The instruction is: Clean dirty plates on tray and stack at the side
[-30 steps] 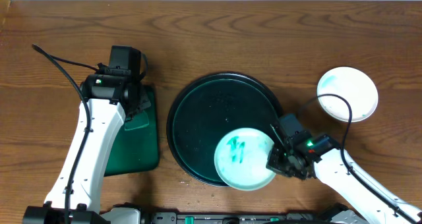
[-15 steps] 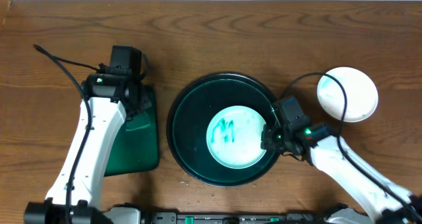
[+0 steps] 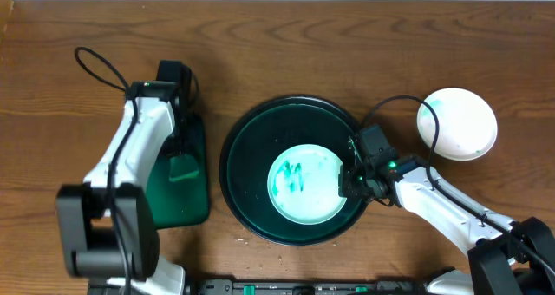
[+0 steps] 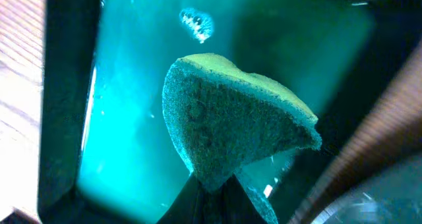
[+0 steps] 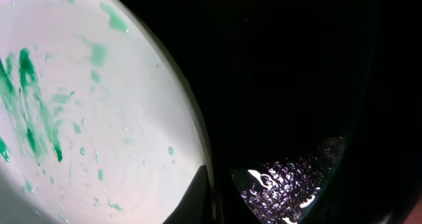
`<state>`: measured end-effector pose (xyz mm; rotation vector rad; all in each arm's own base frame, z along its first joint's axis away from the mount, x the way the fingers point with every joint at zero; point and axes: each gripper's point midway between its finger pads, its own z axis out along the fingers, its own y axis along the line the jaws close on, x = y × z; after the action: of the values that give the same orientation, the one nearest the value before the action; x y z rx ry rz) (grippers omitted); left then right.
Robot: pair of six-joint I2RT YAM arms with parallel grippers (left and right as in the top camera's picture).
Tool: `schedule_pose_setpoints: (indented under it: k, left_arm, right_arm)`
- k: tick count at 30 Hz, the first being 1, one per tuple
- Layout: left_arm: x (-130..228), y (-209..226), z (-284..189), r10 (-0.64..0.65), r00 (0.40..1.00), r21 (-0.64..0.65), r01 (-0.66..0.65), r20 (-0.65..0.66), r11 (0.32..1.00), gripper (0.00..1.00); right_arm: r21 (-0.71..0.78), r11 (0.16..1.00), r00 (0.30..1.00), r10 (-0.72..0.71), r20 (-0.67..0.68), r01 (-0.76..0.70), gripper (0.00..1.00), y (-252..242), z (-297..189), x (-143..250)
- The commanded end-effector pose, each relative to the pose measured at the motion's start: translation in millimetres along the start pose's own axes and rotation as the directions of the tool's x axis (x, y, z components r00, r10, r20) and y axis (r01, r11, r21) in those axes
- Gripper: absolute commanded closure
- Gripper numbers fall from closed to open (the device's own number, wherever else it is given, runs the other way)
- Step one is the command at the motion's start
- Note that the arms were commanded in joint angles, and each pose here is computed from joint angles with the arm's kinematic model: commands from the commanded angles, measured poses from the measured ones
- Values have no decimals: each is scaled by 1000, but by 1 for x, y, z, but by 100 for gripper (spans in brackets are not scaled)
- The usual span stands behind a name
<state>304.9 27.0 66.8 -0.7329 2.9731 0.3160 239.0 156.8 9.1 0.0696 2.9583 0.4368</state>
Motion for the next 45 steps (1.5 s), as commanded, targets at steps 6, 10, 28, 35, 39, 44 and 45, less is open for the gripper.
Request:
schedule_pose_setpoints:
  k: [6,10,28,35,39,44,45]
  left_arm:
    - [9,6,44,0,993,-70,-9,-116,998,93]
    - [2,5,32,-8,998,-47,5,-67,999,93]
    - [-39,64,-143,-71,799,-79,146,597,986,93]
    - [-45,62,-160,-61,743,-94,165,667,982,93]
    - [-45,62,-160,-61,743,-95,165,667,982,93]
    - [-45,62,-160,-58,743,-97,163,666,982,93]
    - [-45,62,-160,-58,743,-96,164,666,982,93]
  right_arm:
    - [-35,998,999,-46,-6,45,99,7,-1,-2]
    - [-36,998,999,-46,-7,45,99,7,-1,-2]
    - [-56,997,999,-47,-16,46,99,10,-1,0]
    - [-68,996,998,-50,-23,49,99,12,-1,1]
    - [-68,996,998,-50,-22,48,99,12,-1,1]
    - [-68,996,998,-51,-22,49,99,12,-1,1]
    - [-68,996,998,-51,-22,49,99,12,-1,1]
